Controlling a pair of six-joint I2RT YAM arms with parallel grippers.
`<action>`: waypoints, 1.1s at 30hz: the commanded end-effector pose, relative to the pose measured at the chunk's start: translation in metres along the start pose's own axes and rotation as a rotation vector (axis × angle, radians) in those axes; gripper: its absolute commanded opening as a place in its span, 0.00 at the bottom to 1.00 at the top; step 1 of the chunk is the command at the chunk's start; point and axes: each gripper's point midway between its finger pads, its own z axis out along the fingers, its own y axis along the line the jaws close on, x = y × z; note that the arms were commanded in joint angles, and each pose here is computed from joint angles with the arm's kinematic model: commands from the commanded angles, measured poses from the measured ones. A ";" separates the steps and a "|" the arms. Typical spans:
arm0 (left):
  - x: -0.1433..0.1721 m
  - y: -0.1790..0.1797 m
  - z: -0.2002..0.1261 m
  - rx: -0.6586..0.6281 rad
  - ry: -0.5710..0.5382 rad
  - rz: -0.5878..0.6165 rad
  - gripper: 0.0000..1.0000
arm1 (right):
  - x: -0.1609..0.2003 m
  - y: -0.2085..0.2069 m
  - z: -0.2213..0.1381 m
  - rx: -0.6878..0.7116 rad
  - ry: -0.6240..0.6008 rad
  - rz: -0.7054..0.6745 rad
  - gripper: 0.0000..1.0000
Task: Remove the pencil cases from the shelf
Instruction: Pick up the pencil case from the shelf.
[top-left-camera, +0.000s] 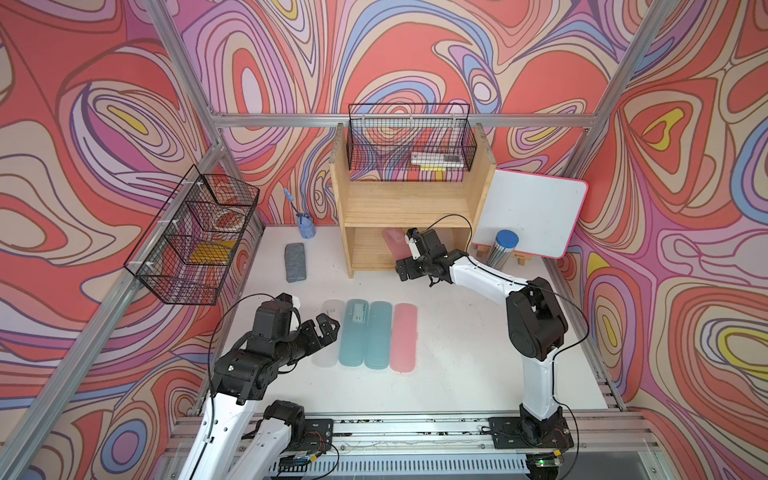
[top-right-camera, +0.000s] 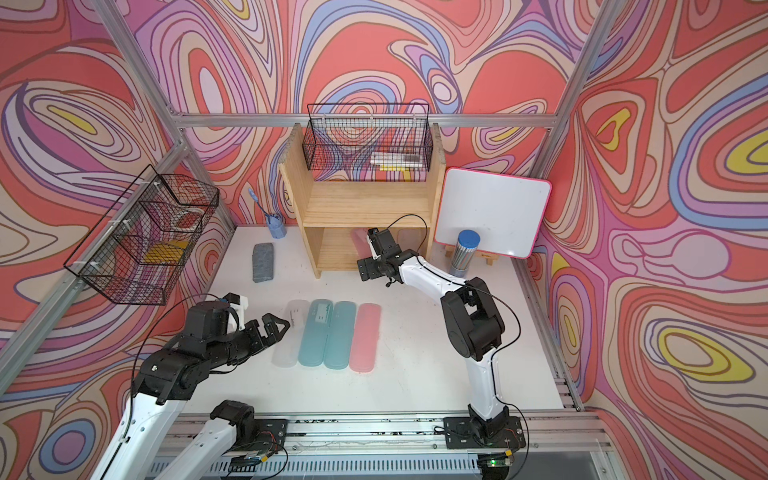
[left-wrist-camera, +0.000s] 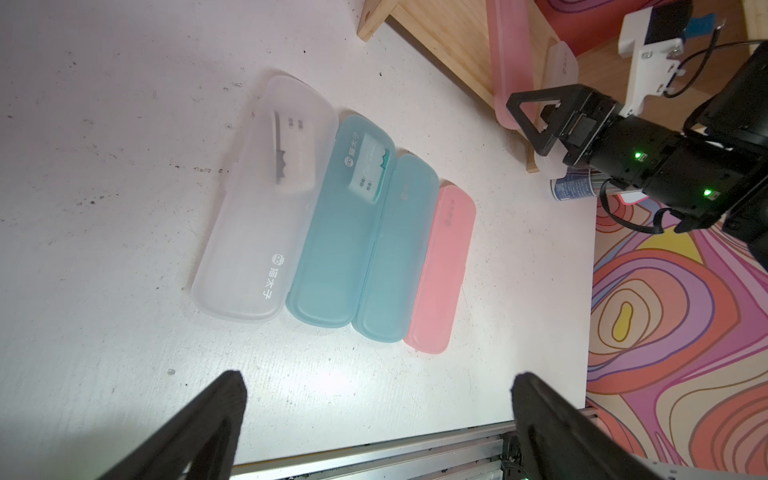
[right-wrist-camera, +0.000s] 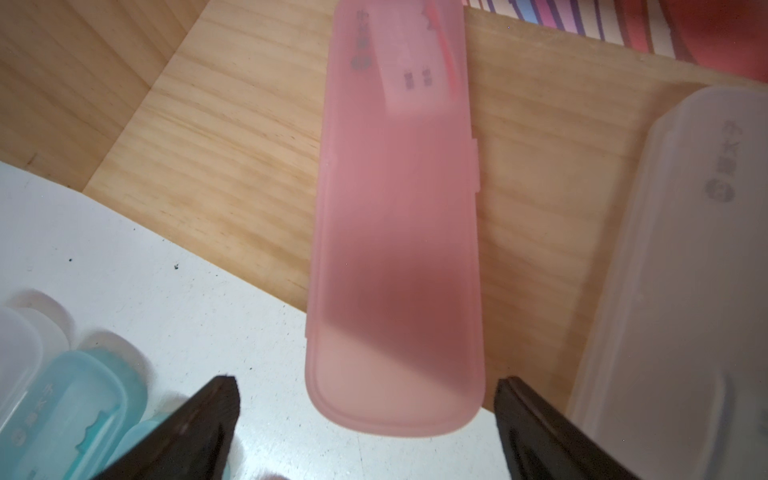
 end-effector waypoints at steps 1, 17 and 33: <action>-0.003 0.002 0.002 -0.008 -0.012 0.011 0.99 | 0.002 0.000 0.007 -0.013 0.022 0.026 0.98; 0.000 0.005 0.000 -0.016 -0.015 0.008 0.99 | 0.003 0.008 0.021 -0.052 0.048 0.113 0.94; -0.001 0.005 0.003 -0.014 -0.012 0.008 0.99 | 0.002 -0.002 0.033 0.060 0.051 0.115 0.92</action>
